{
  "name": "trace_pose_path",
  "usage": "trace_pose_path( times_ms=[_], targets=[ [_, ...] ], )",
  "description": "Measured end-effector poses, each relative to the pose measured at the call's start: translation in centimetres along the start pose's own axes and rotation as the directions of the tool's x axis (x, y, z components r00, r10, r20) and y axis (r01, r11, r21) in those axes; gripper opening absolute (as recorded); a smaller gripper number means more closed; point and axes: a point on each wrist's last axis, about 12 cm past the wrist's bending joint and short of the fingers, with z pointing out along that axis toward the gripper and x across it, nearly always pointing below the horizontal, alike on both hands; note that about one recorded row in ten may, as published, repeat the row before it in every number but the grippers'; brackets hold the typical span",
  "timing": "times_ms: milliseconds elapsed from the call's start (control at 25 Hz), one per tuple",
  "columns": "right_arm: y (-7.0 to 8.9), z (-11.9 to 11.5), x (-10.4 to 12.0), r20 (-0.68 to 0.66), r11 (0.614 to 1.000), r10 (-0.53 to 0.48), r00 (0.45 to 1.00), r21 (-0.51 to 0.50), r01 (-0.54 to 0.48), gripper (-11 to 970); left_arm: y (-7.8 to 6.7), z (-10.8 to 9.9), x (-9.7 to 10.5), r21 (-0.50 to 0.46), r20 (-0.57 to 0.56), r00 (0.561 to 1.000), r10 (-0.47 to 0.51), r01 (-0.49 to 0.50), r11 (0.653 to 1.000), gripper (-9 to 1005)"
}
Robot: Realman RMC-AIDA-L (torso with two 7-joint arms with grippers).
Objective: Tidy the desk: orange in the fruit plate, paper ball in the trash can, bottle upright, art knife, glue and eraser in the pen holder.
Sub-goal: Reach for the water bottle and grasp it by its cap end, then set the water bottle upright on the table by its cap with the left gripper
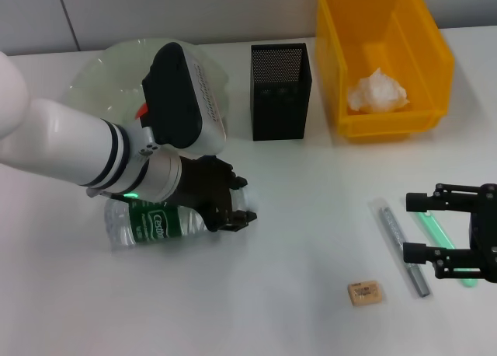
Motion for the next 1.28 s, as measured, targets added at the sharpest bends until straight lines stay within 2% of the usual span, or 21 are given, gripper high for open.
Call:
trace_pose_path(
  times_ms=[320, 600, 1280],
  targets=[
    [0.1, -0.1, 0.0, 0.005, 1.0, 0.004, 1.0, 0.0, -0.004, 730, -0.1, 0.2, -0.2, -0.007, -0.004, 1.0, 0.016, -0.016, 1.0, 445],
    [0.1, 0.0, 0.0, 0.006, 1.0, 0.005, 1.0, -0.001, -0.005, 730, -0.1, 0.1, -0.2, -0.011, 0.0, 1.0, 0.019, -0.019, 1.0, 445],
    [-0.1, -0.4, -0.1, 0.016, 1.0, 0.003, 1.0, 0.022, -0.003, 730, -0.3, -1.4, -0.4, -0.062, 0.055, 0.998, -0.006, 0.009, 0.998, 444]
  ],
)
